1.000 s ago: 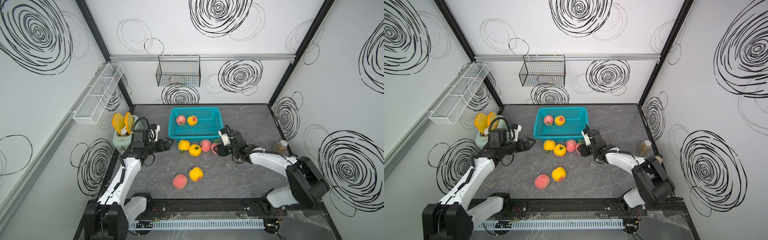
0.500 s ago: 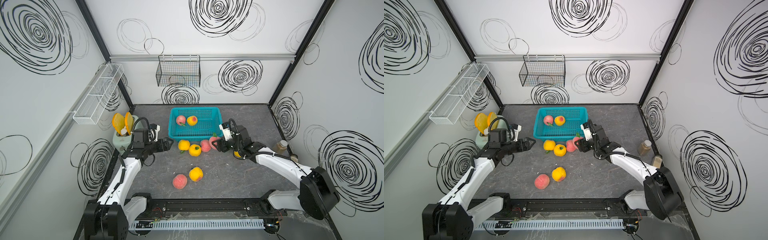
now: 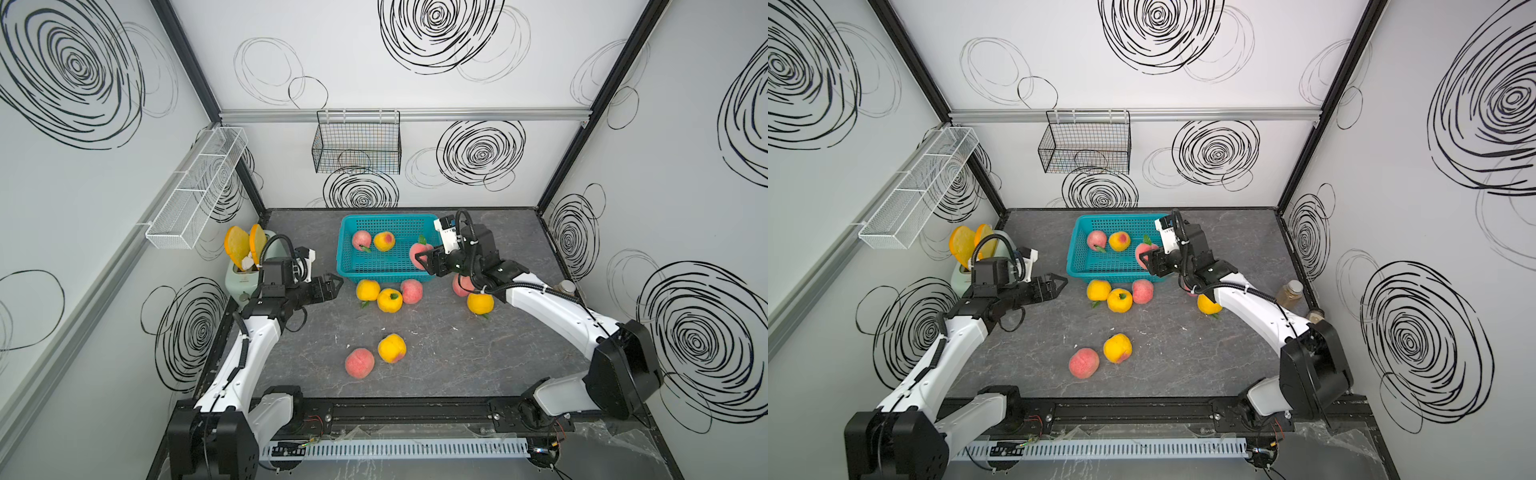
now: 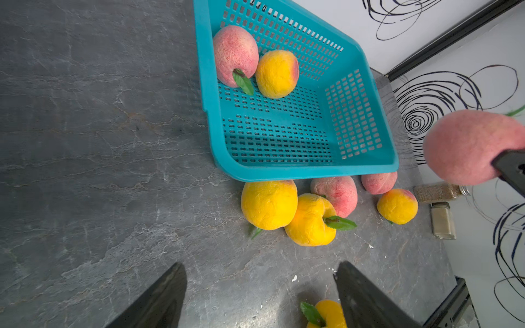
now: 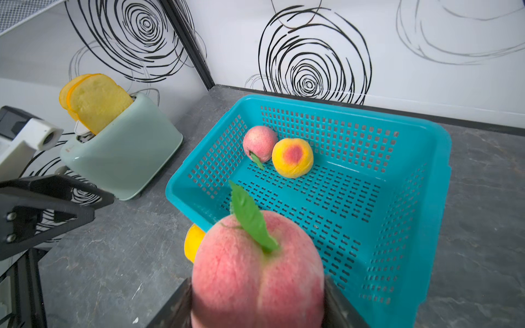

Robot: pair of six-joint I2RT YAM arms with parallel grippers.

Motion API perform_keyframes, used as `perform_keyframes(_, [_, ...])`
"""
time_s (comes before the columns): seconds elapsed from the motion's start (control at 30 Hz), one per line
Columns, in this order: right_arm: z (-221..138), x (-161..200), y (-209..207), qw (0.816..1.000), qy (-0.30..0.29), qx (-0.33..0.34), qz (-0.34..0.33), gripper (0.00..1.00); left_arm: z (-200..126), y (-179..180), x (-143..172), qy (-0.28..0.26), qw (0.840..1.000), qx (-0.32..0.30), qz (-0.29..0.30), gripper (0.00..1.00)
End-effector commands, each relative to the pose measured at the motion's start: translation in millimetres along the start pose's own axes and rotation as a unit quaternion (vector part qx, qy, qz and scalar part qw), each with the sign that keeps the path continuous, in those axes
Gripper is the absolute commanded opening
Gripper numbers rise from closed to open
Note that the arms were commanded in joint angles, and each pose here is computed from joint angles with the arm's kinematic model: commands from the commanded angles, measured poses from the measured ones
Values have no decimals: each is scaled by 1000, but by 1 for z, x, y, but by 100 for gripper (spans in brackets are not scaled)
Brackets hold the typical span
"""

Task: Put the peaches into the basket
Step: Pick up the peach from the center of the board.

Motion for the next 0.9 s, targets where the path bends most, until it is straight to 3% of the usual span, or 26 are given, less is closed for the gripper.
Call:
perform_keyframes(0.0, [10, -20, -4, 1000, -17, 1, 4, 48, -8, -1, -6, -30, 999, -1, 10, 86])
perform_keyframes(0.17, [36, -40, -22, 999, -37, 14, 24, 49, -12, -3, -8, -40, 999, -5, 15, 86])
perform_keyframes(0.33, [82, -48, -44, 999, -17, 25, 39, 49, -9, -3, -7, -35, 999, 3, 12, 86])
perform_keyframes(0.87, [185, -30, -86, 990, 67, 121, 9, 51, -8, -4, -7, -35, 999, 7, 11, 86])
Point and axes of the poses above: each gripper's point midway between its finger pads, its own z axis out along the fingers, its own y axis along the line the jaws close on, x = y × z, the point moved 9 cm from there along -z, back along the fingers, and after that the axes turned 6 degrees about z, right-handed, at the moved point
